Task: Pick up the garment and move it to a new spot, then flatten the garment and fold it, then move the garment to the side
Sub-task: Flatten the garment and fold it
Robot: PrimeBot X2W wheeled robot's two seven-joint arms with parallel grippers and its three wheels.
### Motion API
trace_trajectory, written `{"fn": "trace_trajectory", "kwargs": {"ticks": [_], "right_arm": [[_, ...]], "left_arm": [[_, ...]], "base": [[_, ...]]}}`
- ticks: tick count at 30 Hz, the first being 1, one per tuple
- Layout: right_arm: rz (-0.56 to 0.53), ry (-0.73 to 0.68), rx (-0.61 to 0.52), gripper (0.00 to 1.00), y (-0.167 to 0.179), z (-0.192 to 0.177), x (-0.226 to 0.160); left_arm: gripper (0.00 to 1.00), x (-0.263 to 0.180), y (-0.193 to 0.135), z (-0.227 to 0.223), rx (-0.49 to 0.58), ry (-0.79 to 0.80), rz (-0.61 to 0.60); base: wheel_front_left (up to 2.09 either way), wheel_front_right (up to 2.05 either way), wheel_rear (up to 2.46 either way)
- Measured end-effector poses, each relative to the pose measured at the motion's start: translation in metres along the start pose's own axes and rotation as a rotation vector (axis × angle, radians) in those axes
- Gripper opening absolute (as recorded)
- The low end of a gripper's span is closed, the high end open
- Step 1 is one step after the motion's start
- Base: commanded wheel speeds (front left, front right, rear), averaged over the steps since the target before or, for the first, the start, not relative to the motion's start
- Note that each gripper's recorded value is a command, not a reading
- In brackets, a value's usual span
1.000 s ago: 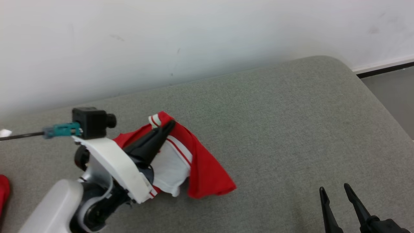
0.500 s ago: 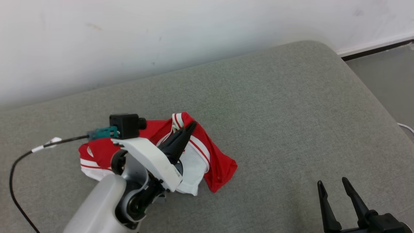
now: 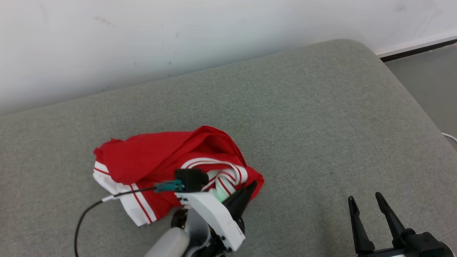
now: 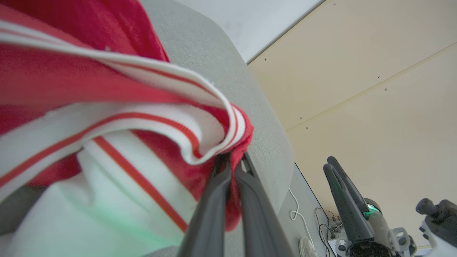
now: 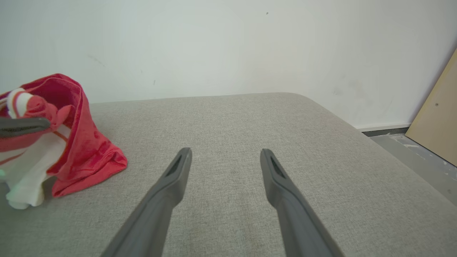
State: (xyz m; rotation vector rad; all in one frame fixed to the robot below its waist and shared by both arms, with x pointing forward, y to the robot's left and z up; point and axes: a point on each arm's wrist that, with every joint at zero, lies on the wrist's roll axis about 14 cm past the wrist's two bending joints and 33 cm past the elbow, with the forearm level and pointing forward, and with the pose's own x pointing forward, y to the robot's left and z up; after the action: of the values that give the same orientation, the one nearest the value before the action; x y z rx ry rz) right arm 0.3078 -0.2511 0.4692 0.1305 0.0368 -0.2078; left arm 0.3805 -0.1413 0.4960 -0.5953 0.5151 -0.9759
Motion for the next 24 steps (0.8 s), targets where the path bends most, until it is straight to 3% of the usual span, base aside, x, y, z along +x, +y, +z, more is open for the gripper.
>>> {"fn": "trace_trajectory", "kwargs": {"ticks": [10, 11, 14, 18, 24], "right_arm": [[-0.009, 0.009, -0.002, 1.0, -0.002, -0.002, 0.001], [-0.009, 0.009, -0.002, 1.0, -0.002, -0.002, 0.001], [-0.011, 0.008, -0.002, 1.0, -0.003, -0.002, 0.0], [-0.012, 0.0, 0.002, 1.0, -0.003, 0.0, 0.0], [-0.019, -0.004, 0.008, 1.0, -0.006, 0.0, -0.006]], "left_arm": [[0.0, 0.004, -0.015, -0.058, -0.018, 0.131, -0.047], [0.16, 0.005, -0.018, -0.06, -0.013, 0.135, -0.055], [1.0, 0.006, -0.024, -0.061, 0.009, 0.123, -0.072], [1.0, 0.007, -0.031, -0.051, 0.137, 0.092, -0.089], [1.0, -0.011, -0.014, -0.018, 0.324, 0.039, -0.038]], "base": [[0.0, 0.0, 0.0], [0.0, 0.0, 0.0], [0.0, 0.0, 0.0], [0.0, 0.0, 0.0], [0.0, 0.0, 0.0]]}}
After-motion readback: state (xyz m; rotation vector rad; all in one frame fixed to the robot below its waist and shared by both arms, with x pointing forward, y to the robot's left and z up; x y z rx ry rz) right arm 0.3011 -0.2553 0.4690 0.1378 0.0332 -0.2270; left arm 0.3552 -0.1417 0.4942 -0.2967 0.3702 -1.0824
